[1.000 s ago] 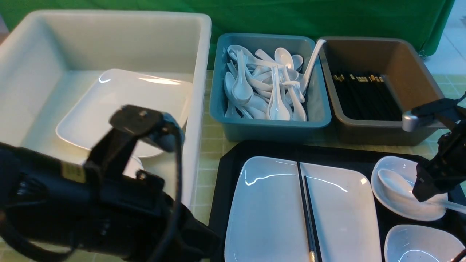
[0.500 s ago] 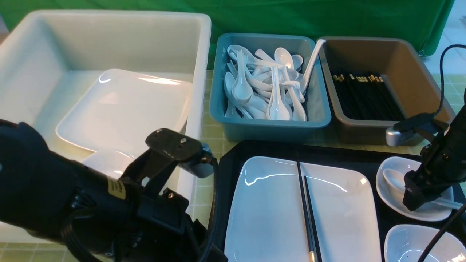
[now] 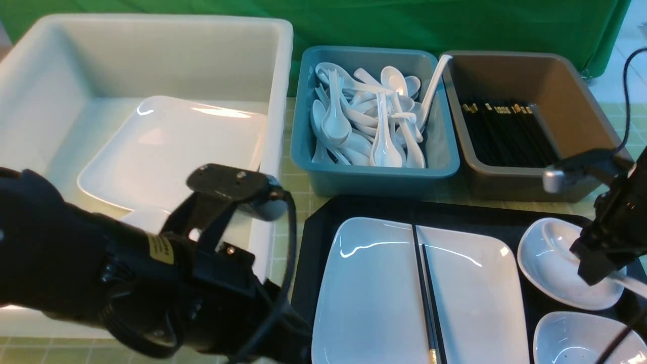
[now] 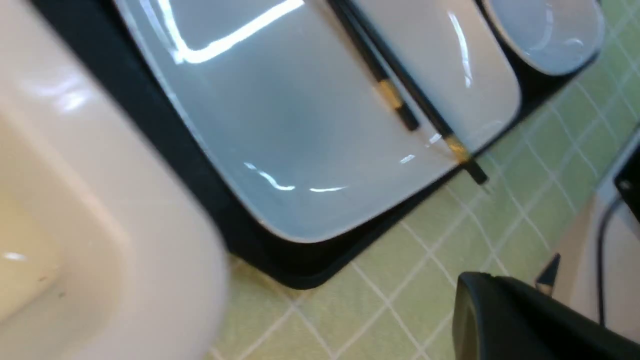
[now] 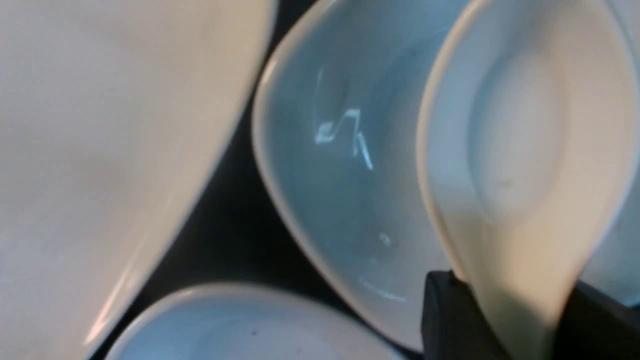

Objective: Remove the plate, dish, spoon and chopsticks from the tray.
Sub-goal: Use the right arm to grab a soup spoon from the plate, then use the right arm to put the soup spoon into the small storage box in the middle

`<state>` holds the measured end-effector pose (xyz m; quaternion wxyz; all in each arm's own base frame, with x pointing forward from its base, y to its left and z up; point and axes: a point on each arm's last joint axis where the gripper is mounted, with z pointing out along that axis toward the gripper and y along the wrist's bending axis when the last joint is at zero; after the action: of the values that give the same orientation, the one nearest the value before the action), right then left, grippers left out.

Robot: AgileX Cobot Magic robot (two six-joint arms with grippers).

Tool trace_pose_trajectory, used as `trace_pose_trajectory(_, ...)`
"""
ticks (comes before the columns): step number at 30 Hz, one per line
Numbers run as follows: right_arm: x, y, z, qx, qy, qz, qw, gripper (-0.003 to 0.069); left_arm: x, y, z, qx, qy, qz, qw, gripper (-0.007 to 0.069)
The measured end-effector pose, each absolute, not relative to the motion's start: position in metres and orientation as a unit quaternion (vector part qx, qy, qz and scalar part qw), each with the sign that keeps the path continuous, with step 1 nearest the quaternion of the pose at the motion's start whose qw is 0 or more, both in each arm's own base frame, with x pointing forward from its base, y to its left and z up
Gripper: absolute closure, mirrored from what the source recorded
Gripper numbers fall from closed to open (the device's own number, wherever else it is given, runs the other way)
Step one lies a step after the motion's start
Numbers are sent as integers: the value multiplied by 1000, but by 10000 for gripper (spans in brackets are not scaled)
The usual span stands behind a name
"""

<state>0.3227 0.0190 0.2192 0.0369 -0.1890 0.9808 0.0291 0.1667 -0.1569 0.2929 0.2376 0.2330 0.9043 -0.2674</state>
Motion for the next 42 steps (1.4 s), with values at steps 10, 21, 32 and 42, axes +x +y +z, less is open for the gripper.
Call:
trace_pose_trajectory(10, 320, 106, 336, -262, 912, 134, 285, 470, 221, -105, 334, 121, 898, -199, 374, 641)
trace_pose_trajectory(21, 452, 179, 328, -190, 893, 186, 363, 468, 225, -90, 338, 103, 909, -185, 359, 641)
trace_pose_trajectory(32, 472, 191, 313, -195, 909, 183, 319, 193, 218, -90, 333, 120, 923, -181, 317, 641)
trace_pose_trajectory(42, 402, 143, 410, -195, 912, 137, 335, 618, 214, -90, 325, 175, 923, -163, 300, 641)
